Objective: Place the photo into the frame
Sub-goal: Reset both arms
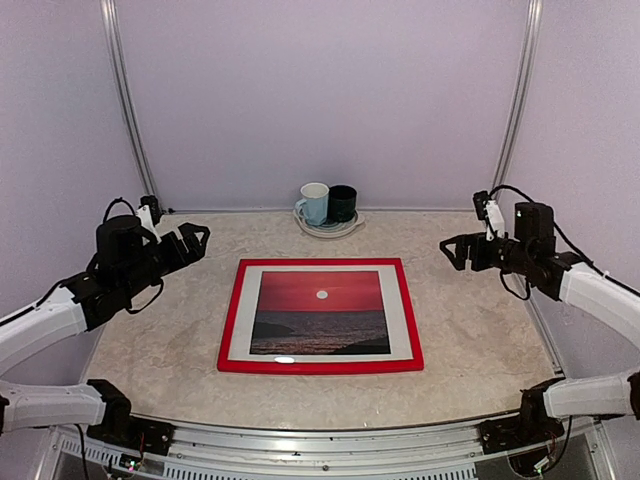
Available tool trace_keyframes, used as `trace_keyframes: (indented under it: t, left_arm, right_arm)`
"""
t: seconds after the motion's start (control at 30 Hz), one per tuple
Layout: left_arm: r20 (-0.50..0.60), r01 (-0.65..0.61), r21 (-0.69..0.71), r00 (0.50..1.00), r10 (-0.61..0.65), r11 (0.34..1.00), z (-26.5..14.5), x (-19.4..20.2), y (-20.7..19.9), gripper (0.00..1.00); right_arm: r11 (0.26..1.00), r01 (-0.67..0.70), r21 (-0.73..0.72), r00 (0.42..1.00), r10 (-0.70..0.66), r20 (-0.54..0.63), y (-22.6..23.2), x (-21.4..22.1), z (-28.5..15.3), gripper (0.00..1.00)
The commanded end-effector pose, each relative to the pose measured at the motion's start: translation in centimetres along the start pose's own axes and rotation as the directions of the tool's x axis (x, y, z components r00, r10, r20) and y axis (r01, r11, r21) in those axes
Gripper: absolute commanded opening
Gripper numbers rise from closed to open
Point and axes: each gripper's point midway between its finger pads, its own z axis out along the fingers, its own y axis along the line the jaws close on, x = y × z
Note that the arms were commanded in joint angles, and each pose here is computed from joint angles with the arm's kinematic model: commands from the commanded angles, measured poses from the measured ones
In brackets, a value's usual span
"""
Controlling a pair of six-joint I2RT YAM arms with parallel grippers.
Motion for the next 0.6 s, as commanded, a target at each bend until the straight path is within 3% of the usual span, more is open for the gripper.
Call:
trace_keyframes:
  t: [0.0,0.17,0.43,0.57]
  left_arm:
    - [0.03,-0.173,-0.127,0.984,0.178,0.977,-1.8,-1.2,2.4,0.99]
    - [0.075,-0.282,-0.117,0.953,0.292,0.952,-3.0,-0.7,3.0,0.99]
    - [0.166,-0.364,-0.133,0.909,0.382,0.922,-5.7,-0.9,5.0,0.99]
    - [0.197,-0.341,-0.135,0.911,0.362,0.93,-7.0,-1.7,6.0,0.99]
  right_arm:
    - [0.974,0.21,0.089,0.952,-0.225,0.21,0.2,-1.6,-3.9,0.99]
    - [0.96,0.151,0.234,0.939,-0.214,0.269,-2.0,-0.6,-6.5,0.99]
    - [0.962,0.117,0.245,0.952,-0.179,0.248,-2.8,0.5,-6.9,0.99]
    - [0.961,0.085,0.262,0.957,-0.152,0.247,-4.0,1.1,-7.4,0.99]
